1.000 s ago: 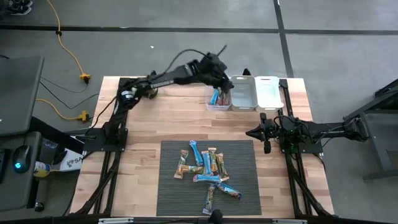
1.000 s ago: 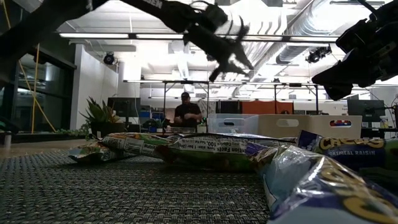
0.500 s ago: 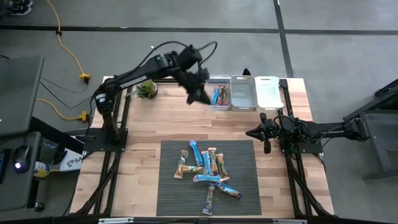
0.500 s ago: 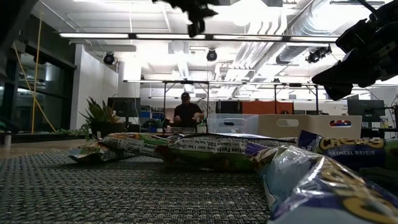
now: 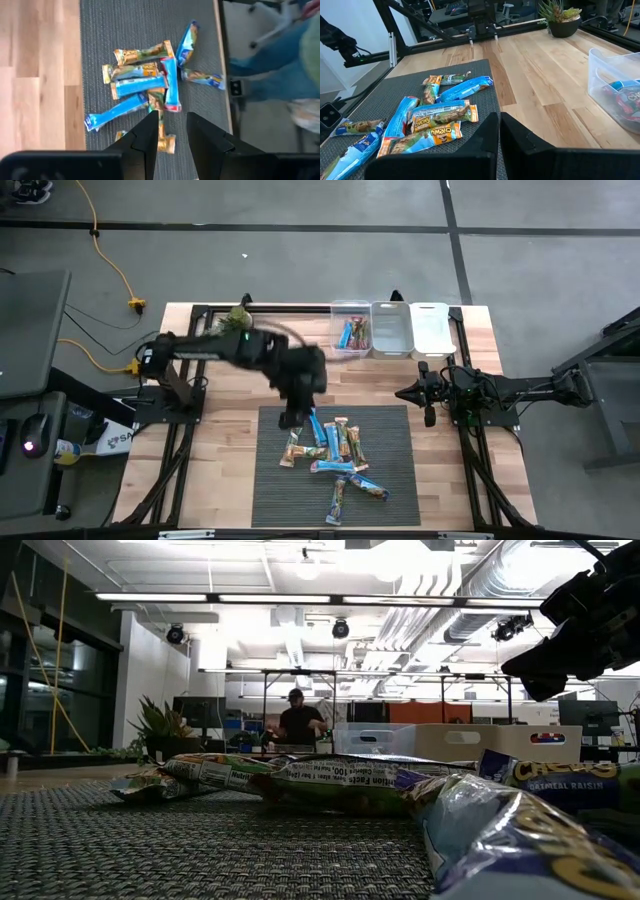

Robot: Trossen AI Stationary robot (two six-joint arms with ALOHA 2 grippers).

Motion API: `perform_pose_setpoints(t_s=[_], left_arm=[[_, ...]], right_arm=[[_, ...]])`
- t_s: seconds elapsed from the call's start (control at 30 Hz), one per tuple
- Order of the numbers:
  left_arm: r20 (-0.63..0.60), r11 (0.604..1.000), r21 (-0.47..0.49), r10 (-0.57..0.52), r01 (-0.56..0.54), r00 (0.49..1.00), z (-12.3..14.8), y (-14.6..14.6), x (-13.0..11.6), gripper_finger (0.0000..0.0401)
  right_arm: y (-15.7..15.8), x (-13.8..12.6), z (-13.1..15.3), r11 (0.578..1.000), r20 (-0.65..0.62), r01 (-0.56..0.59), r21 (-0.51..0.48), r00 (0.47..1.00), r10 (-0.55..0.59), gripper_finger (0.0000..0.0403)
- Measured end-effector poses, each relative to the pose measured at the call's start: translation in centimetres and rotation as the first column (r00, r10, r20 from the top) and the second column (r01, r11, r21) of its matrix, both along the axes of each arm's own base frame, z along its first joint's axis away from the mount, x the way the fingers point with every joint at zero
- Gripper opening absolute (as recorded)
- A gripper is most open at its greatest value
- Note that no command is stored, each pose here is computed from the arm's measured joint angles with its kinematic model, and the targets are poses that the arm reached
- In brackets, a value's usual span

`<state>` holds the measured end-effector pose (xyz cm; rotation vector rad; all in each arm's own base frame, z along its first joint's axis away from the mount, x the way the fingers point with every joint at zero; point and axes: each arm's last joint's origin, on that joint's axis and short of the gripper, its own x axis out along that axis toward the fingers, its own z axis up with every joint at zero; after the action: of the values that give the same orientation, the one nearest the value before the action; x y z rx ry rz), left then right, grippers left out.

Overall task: Pick and place Granola Bars by type
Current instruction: Put the orange granola bar into the gray bin

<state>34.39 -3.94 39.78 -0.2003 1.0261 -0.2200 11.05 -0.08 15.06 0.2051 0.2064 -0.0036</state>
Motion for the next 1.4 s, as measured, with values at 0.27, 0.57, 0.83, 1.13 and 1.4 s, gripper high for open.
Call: perform_pose_setpoints(t_s=[0.27,0.57,0.83,1.13,1.4], left_arm=[[0.02,0.992,0.116,0.046,-0.048,0.999,-1.6,-6.5,0.9,0.0099],[-0.052,0.985,0.097,0.15,-0.145,0.987,-6.0,-11.4,3.2,0.0099],[-0.329,0.754,0.123,0.644,-0.645,0.69,-10.7,-11.1,4.1,0.0099],[-0.26,0.343,0.282,0.926,-0.896,0.273,-12.0,-10.0,2.9,0.0099],[-0.263,0.282,0.286,0.942,-0.916,0.208,-12.7,-8.9,3.7,0.0103]], right_arm=[[0.0,0.0,0.0,1.0,0.0,0.0,0.0,1.0,0.0,0.0],[0.0,0.0,0.0,1.0,0.001,0.0,0.0,1.0,0.0,0.0],[0.0,0.1,-0.1,1.0,-0.013,0.0,0.0,1.0,0.0,0.0],[0.0,0.1,-0.2,1.0,-0.019,0.0,0.0,1.0,0.0,0.0],[0.0,0.1,-0.2,1.0,-0.02,0.0,0.0,1.0,0.0,0.0]])
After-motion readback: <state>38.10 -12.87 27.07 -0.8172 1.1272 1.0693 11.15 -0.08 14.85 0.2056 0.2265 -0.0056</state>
